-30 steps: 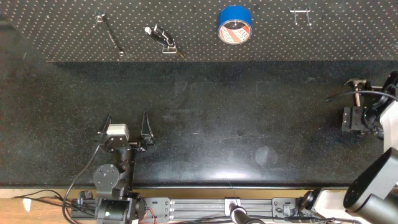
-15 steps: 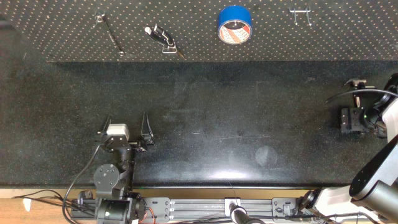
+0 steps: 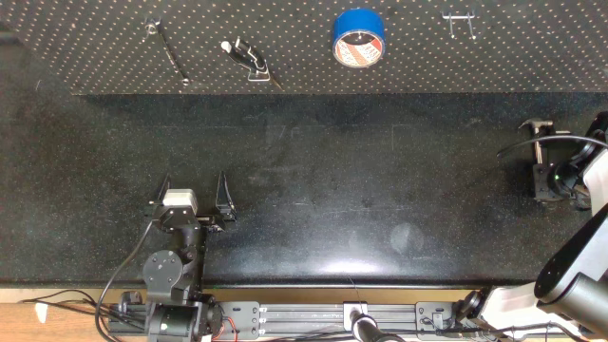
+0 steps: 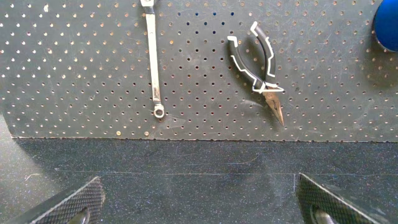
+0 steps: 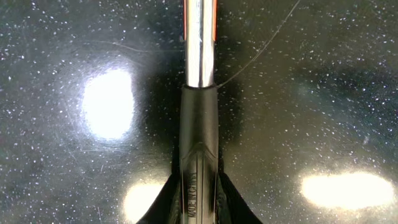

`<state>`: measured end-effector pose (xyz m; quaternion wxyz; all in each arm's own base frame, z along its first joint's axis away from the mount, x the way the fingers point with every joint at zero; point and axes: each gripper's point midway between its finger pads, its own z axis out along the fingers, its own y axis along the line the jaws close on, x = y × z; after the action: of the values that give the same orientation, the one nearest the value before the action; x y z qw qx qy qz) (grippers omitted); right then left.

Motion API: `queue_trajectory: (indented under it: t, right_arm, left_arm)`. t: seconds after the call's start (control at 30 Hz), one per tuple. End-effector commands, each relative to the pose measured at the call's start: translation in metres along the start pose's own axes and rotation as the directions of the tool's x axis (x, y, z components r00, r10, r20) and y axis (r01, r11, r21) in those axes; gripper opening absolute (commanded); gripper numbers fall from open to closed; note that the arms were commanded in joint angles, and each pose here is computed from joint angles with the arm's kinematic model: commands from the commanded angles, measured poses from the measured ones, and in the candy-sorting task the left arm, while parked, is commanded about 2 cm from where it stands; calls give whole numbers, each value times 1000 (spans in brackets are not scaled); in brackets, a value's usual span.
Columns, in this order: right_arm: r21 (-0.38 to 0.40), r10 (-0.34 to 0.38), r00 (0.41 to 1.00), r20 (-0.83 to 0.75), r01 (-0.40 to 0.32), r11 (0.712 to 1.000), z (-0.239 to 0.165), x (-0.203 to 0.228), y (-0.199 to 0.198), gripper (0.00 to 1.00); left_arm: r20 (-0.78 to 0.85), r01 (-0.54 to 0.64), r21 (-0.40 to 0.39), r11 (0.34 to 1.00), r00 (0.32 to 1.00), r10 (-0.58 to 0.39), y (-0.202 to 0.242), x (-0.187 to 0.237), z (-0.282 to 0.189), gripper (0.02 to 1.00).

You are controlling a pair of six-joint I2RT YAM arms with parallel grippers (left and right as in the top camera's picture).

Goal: Place Tools Onto Pegboard

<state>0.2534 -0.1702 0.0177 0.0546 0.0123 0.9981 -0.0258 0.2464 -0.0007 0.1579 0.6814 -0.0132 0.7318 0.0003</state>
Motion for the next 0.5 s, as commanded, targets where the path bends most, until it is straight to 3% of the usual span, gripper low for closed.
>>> queue_trajectory:
  t: [0.03, 0.13, 0.2, 0.27, 0.4, 0.5]
  right_arm:
    - [-17, -1, 1000, -22, 0, 1000, 7, 4, 2, 82]
    - [-20, 4, 1000, -27, -5, 1000, 7, 6, 3, 80]
    - [-14, 67, 998, -22, -67, 998, 1, 6, 4, 75]
    - [4, 67, 998, 17, -67, 998, -11, 1, 1, 73]
    - [-61, 47, 947, 317, -29, 998, -70, -41, 18, 75]
    - [-34, 85, 899, 430, -78, 996, -105, -52, 17, 73]
  left_arm:
    - [2, -17, 6, 1000, 1000, 17, -1, 0, 0, 996]
    - [1, -17, 6, 1000, 1000, 17, -1, 0, 0, 996]
    - [1, -17, 6, 1000, 1000, 17, -1, 0, 0, 996]
    - [1, -17, 6, 1000, 1000, 17, -1, 0, 0, 996]
    - [1, -17, 6, 1000, 1000, 17, -1, 0, 0, 996]
    - [2, -17, 6, 1000, 1000, 17, -1, 0, 0, 996]
